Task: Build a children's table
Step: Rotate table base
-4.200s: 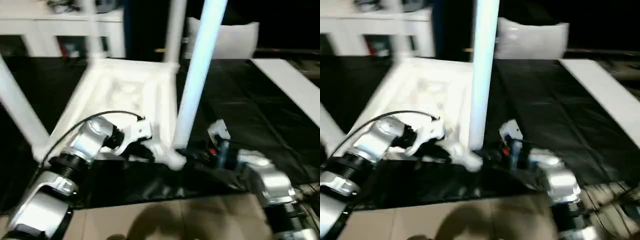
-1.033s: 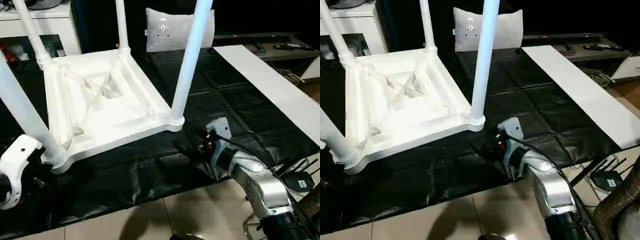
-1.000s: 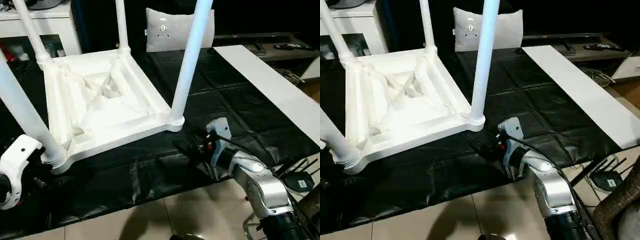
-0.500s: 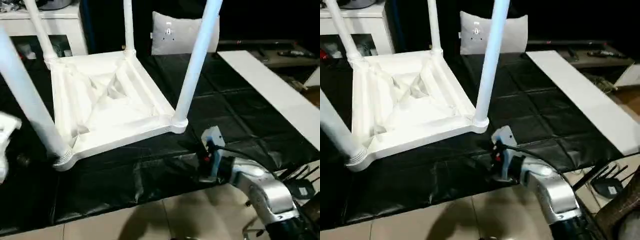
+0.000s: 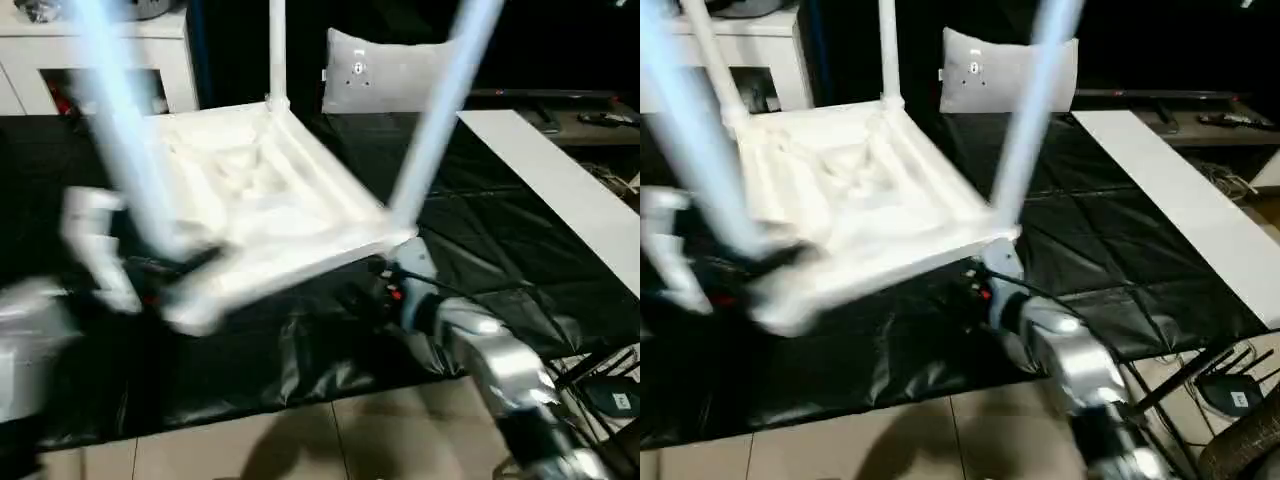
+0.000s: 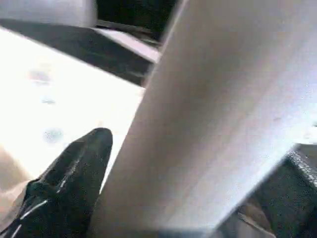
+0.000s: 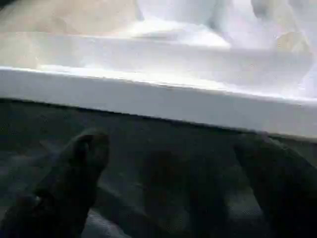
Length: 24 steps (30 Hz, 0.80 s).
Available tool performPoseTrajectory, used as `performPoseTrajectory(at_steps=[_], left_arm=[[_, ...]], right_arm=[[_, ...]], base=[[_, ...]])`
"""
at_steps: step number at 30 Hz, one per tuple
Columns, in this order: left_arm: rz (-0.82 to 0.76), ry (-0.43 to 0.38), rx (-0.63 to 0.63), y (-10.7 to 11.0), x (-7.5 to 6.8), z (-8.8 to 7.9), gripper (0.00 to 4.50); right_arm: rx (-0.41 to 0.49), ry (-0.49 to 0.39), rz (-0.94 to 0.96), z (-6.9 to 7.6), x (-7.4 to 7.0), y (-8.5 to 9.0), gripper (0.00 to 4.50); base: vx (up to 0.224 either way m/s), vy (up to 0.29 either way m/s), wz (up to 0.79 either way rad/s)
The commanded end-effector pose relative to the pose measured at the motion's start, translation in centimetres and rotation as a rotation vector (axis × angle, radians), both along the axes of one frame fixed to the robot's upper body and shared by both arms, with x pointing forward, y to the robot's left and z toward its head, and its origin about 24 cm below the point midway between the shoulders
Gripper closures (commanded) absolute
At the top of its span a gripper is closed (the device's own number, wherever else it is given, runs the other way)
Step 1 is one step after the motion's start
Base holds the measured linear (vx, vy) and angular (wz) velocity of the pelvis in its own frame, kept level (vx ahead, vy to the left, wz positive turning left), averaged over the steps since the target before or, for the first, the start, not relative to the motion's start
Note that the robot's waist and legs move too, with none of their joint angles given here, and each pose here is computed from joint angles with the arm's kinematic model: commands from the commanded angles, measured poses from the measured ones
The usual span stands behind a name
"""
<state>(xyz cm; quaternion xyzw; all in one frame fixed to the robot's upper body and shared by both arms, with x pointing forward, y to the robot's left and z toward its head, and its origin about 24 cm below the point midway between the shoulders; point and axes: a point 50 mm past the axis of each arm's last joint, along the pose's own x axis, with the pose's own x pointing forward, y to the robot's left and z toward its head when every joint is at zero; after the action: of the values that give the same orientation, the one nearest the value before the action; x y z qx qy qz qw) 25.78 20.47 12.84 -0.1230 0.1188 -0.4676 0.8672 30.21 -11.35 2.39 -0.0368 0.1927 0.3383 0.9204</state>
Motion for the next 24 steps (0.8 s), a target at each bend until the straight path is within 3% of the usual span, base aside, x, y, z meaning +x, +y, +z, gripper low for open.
performPoseTrajectory(at_steps=[1, 5, 11, 16, 24], left_arm=[[-0.14, 0.0, -0.037, -2.1, -0.3, 0.2, 0.03], [-0.33, 0.002, -0.095, -6.0, -0.7, 0.2, 0.03], [-0.434, -0.023, -0.11, -9.2, -1.1, 0.4, 0.03], [-0.481, -0.054, -0.121, -11.4, -1.2, 0.6, 0.03], [-0.434, -0.107, -0.095, -13.6, 0.5, 0.2, 0.03]], right_arm=[[-0.046, 0.001, -0.034, -0.4, 0.5, -0.4, 0.0], [-0.049, -0.02, -0.08, -0.5, 1.7, -0.1, 0.0], [-0.029, -0.063, -0.091, 0.2, 2.8, 0.7, 0.0], [-0.023, -0.086, -0.054, 0.5, 3.1, 1.6, 0.0], [-0.027, -0.117, -0.027, 0.6, 3.6, 2.3, 0.0]], base=[[0.0, 0.0, 0.0], [0.0, 0.0, 0.0], [0.0, 0.0, 0.0], [0.0, 0.0, 0.0], [0.0, 0.0, 0.0]])
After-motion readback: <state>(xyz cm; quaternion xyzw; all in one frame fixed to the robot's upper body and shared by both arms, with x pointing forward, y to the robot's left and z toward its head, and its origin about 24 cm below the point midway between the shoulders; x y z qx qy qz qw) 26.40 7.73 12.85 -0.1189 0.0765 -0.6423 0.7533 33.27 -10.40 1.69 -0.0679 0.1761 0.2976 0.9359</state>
